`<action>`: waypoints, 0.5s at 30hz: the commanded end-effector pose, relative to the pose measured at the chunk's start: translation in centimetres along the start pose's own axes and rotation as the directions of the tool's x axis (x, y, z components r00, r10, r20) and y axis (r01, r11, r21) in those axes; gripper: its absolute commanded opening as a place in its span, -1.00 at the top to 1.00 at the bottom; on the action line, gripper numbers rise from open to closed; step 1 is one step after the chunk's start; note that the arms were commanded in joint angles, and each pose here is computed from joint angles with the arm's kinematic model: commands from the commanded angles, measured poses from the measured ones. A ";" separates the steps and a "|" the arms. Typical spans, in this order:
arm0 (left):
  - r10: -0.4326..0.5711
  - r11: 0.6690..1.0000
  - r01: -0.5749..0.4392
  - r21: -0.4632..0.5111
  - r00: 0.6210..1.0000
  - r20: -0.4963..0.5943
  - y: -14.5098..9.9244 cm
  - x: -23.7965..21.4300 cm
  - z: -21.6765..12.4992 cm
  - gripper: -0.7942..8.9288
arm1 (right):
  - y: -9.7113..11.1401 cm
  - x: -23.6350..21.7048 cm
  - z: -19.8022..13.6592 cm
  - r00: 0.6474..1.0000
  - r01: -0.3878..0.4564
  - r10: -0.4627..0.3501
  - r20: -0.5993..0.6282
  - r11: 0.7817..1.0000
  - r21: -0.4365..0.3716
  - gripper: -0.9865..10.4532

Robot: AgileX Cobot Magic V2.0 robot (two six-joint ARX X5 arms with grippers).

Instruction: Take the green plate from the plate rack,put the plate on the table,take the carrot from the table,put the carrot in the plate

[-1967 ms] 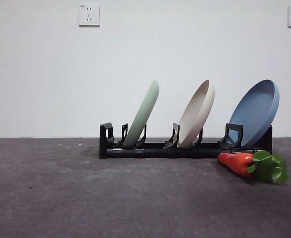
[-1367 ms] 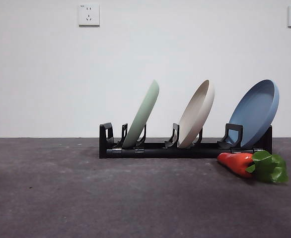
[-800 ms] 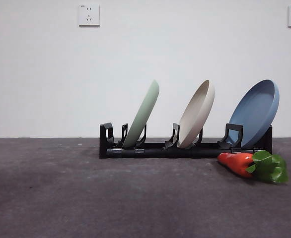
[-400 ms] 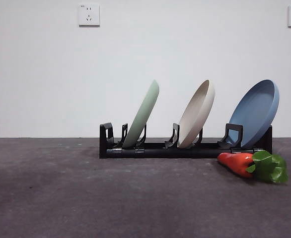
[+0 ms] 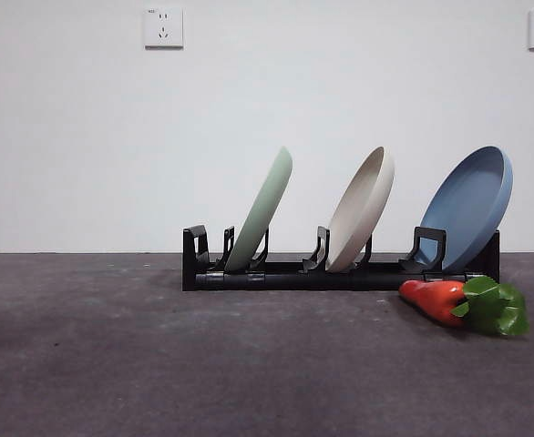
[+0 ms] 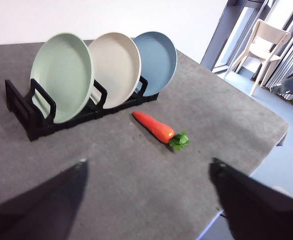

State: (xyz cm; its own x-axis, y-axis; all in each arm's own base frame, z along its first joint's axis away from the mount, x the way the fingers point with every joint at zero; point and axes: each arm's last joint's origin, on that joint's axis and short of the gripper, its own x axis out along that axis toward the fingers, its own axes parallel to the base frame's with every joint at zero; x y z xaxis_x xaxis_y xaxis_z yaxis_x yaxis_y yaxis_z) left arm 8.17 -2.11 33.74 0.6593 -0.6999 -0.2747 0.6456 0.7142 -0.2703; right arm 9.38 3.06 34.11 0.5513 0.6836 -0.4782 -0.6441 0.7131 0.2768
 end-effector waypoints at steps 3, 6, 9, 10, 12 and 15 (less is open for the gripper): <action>-0.005 1.000 0.005 0.008 1.000 0.005 0.8 0.9 1.4 -0.31 | 0.1 -0.1 0.1 1.000 0.000 0.000 0.003 1.000 0.002 -0.27; -0.023 1.000 0.023 0.008 1.000 -0.007 1.3 1.8 2.6 -0.31 | 0.0 0.0 0.1 1.000 -0.001 0.000 0.003 1.000 0.003 -0.27; -0.038 0.999 0.038 0.014 0.999 -0.022 1.9 3.2 4.1 -0.31 | 0.0 0.0 0.1 1.000 -0.001 0.000 0.003 1.000 0.003 -0.27; -0.038 0.999 0.039 0.021 0.999 -0.026 2.1 3.8 4.8 -0.31 | 0.0 0.0 0.1 1.000 -0.001 0.000 0.003 1.000 0.003 -0.27; -0.037 0.999 0.039 0.037 0.999 -0.032 2.3 5.0 5.9 -0.31 | 0.0 0.0 0.1 1.000 -0.001 0.001 0.002 1.000 0.003 -0.27; -0.035 0.997 0.038 0.063 0.998 -0.048 2.4 7.5 7.4 -0.31 | 0.0 0.0 0.1 1.000 0.000 0.000 0.002 1.000 0.003 -0.27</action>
State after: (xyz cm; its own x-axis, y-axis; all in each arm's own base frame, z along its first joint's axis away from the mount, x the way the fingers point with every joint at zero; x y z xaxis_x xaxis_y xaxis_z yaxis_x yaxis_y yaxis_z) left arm 16.89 -5.07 37.89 0.6240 -0.7220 -0.2988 0.6885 0.6889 -0.2267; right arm 9.40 3.06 34.08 0.5498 0.6828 -0.4811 -0.6403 0.7144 0.2822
